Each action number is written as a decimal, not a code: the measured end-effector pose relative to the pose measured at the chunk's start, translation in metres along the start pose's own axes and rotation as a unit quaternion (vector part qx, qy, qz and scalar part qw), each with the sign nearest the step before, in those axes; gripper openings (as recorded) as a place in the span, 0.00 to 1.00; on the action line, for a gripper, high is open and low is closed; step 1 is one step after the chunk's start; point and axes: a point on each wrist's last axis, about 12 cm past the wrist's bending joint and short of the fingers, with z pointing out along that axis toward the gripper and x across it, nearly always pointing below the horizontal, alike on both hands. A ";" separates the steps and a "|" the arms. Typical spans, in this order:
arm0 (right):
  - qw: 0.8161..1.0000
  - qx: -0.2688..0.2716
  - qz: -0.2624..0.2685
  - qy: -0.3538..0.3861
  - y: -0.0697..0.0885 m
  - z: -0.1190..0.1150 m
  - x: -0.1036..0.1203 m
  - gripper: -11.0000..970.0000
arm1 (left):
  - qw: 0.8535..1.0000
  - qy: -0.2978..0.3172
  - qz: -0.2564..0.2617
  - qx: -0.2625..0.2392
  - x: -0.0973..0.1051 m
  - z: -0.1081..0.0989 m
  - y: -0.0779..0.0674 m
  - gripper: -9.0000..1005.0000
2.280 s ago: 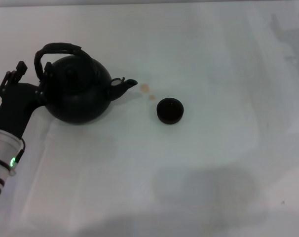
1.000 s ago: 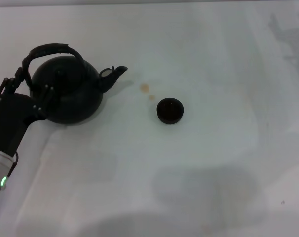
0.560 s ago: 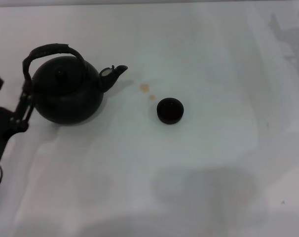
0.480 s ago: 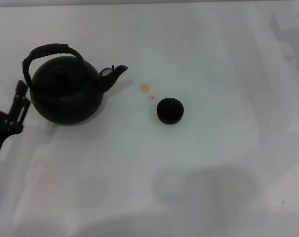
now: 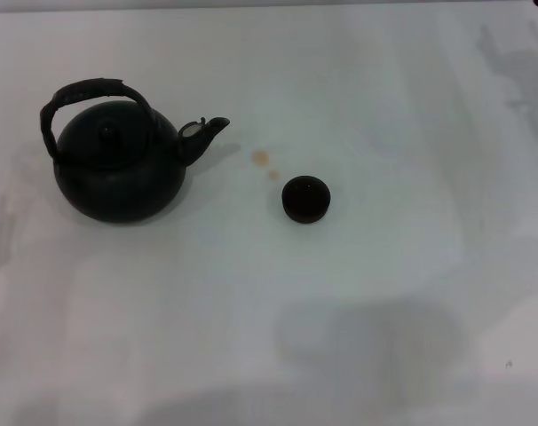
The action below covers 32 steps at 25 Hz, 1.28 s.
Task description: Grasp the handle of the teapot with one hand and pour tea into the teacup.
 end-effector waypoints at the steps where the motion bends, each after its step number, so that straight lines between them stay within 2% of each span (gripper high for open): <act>1: 1.000 -0.008 -0.005 0.000 0.002 0.000 0.000 0.88 | 1.000 0.001 0.002 -0.005 0.000 0.000 0.002 0.66; 9: 0.999 -0.033 -0.019 0.000 0.009 0.003 -0.002 0.88 | 1.000 0.017 0.014 -0.017 0.002 0.009 0.010 0.66; 19: 0.999 -0.036 -0.027 -0.001 0.012 0.008 -0.004 0.88 | 0.999 0.028 0.024 0.008 0.003 0.030 0.005 0.66; 32: 0.997 -0.043 -0.066 0.004 0.022 0.027 -0.016 0.88 | 0.999 0.013 0.032 0.009 -0.003 0.054 0.005 0.66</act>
